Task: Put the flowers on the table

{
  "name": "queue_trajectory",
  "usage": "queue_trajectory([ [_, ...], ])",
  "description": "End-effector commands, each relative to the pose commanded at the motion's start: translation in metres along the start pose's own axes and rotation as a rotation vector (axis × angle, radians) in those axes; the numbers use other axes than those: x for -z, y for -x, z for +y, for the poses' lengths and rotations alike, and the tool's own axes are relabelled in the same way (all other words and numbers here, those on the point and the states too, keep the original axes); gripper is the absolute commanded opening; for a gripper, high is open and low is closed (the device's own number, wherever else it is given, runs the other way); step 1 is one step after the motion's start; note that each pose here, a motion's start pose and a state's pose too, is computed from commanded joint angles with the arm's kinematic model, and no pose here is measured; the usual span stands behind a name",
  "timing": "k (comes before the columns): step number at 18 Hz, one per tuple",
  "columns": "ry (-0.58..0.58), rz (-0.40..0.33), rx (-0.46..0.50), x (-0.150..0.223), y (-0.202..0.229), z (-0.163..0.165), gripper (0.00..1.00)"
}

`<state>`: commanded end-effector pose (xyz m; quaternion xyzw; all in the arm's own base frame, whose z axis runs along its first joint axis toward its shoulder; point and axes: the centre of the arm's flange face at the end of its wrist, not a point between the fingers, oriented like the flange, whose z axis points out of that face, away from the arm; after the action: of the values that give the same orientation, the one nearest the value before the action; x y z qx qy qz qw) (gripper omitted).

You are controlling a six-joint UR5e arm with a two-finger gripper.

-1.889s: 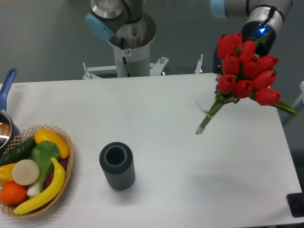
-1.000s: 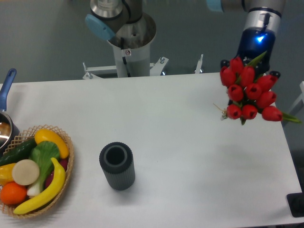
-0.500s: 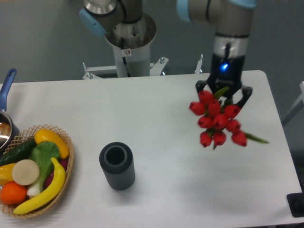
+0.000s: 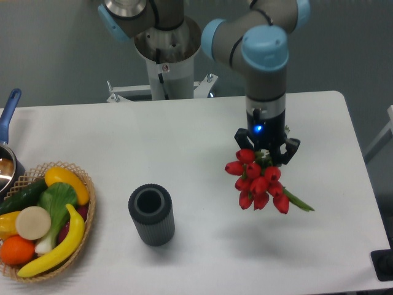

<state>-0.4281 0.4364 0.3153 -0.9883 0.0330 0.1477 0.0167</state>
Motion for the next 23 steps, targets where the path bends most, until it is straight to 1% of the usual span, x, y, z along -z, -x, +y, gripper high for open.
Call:
queue_trajectory([
  [1,0.064,-0.016,-0.028,-0.013,-0.003,-0.010,0.44],
  [2,0.094,-0.017,-0.050,-0.023,-0.008,-0.019,0.44],
  [4,0.128,0.002,-0.063,-0.046,-0.013,-0.025,0.44],
  [8,0.151,0.046,-0.079,-0.079,-0.023,-0.031,0.44],
  [13,0.159,0.081,-0.093,-0.104,-0.032,-0.039,0.44],
  [14,0.161,0.082,-0.095,-0.105,-0.032,-0.039,0.52],
  [16,0.154,0.068,-0.104,-0.098,-0.028,-0.039,0.88],
  [17,0.144,0.055,-0.102,-0.090,-0.024,-0.040,1.00],
  [19,0.116,0.022,-0.090,-0.067,-0.013,-0.041,1.00],
  [21,0.064,-0.041,-0.064,-0.033,0.006,-0.046,1.00],
  [23,0.010,-0.100,-0.022,0.007,0.036,-0.039,1.00],
])
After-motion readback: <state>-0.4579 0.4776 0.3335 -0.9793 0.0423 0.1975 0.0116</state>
